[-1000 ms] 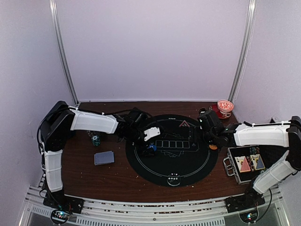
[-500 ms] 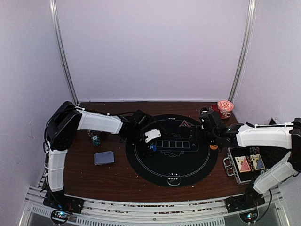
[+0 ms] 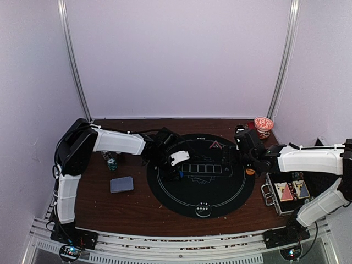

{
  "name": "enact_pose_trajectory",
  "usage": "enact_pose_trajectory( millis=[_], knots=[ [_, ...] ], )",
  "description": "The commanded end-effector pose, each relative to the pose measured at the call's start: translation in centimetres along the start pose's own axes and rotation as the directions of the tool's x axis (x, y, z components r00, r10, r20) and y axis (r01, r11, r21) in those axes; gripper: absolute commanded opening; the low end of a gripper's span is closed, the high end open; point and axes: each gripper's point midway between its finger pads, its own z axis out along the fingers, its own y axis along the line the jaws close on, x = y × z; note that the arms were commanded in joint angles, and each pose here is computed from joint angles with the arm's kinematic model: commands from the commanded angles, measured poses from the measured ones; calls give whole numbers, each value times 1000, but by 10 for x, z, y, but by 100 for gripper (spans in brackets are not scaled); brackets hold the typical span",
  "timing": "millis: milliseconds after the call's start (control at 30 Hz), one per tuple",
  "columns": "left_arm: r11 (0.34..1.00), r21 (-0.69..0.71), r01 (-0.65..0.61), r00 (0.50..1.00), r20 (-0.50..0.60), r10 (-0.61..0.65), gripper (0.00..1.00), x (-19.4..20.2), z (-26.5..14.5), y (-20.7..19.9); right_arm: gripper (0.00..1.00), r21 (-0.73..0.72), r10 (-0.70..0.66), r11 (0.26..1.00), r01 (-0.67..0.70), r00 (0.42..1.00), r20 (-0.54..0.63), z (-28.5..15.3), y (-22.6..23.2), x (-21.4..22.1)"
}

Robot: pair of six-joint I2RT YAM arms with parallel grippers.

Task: Distribute texas hold em gaming equipment
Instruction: Pick up the small blind button from the poker table mat, then place the small blind button on the poker table mat.

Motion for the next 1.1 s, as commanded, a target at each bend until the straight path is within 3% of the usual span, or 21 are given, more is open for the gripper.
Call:
enact_pose_trajectory(
  millis=[0, 233, 567, 1067],
  knots=[
    [1000, -11, 10, 993, -119, -11, 55, 34, 11, 1, 97, 1, 8, 1000, -8, 1000, 30, -6, -1, -6],
    [998, -59, 32, 991, -129, -39, 52, 38, 6, 10, 97, -1, 11, 1000, -11, 999, 33, -7, -1, -7],
    [984, -126, 123, 990, -55, -131, 52, 37, -28, 46, 97, -3, 11, 1000, -11, 999, 33, -7, -1, -6],
    [951, -211, 226, 972, -19, -235, 52, 67, -57, 82, 97, -3, 11, 1000, -11, 1000, 28, -5, 0, -4]
  ],
)
